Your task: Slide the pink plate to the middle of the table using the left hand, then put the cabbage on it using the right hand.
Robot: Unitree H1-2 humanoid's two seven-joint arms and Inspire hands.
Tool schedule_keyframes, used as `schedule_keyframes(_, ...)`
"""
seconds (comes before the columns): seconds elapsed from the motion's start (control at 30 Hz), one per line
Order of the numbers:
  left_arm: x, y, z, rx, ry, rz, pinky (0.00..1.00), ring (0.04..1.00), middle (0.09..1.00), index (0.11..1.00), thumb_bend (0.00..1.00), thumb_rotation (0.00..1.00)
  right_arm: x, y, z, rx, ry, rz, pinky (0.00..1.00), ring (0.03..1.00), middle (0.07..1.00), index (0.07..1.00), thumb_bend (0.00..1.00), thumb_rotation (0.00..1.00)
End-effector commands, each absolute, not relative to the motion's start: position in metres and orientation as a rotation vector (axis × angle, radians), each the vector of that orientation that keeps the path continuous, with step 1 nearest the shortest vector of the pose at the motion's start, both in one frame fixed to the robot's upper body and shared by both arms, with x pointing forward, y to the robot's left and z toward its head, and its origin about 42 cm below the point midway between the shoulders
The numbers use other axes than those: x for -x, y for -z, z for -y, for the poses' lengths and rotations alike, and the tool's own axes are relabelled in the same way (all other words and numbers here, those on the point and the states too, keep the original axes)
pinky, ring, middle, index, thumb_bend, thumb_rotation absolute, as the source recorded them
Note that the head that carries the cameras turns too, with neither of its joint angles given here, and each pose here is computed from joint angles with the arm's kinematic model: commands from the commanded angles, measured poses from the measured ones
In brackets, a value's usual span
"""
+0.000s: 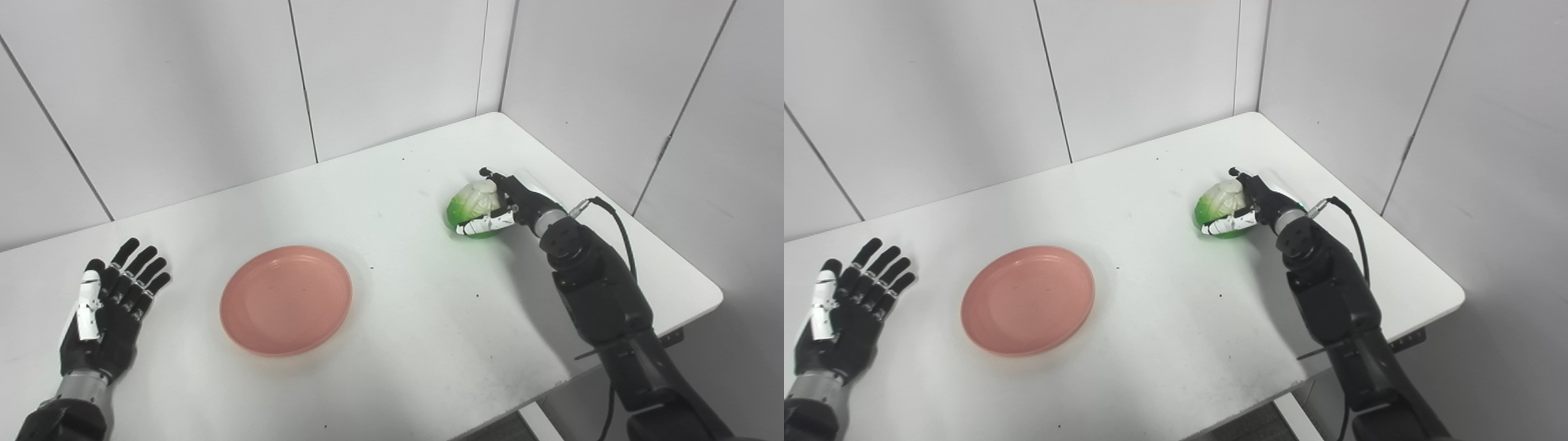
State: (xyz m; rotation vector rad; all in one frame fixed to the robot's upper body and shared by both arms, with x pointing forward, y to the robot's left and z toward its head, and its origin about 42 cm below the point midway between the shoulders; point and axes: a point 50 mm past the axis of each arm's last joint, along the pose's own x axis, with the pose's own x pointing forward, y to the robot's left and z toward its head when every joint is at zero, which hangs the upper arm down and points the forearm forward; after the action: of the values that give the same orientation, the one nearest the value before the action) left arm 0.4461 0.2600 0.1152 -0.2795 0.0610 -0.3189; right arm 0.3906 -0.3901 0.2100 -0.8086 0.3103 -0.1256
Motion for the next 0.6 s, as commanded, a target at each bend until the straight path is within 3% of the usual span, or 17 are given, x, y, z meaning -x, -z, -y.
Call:
schedule_keyframes(0.0, -0.428, -0.082, -0.269, 0.287, 0.292, -0.215, 0.87, 0.866, 0.867, 0.87, 0.55, 1.0, -0.402, -0.229, 0.392, 0.826, 0.118, -0.246, 0.84, 0.888, 0.901, 0.91, 1.0, 0.29)
schedule_keyframes(0.37, -0.424, -0.084, -0.268, 0.296, 0.296, -0.213, 0.87, 0.872, 0.876, 0.874, 0.54, 1.0, -0.42, -0.225, 0.39, 0.858, 0.033, -0.287, 0.86, 0.899, 0.918, 0.918, 1.0, 0.23)
schedule_keyframes(0.57, -0.423, -0.085, -0.268, 0.292, 0.308, -0.205, 0.87, 0.871, 0.873, 0.87, 0.54, 1.0, -0.427, -0.222, 0.385, 0.904, 0.043, -0.289, 0.83, 0.858, 0.881, 0.874, 1.0, 0.17)
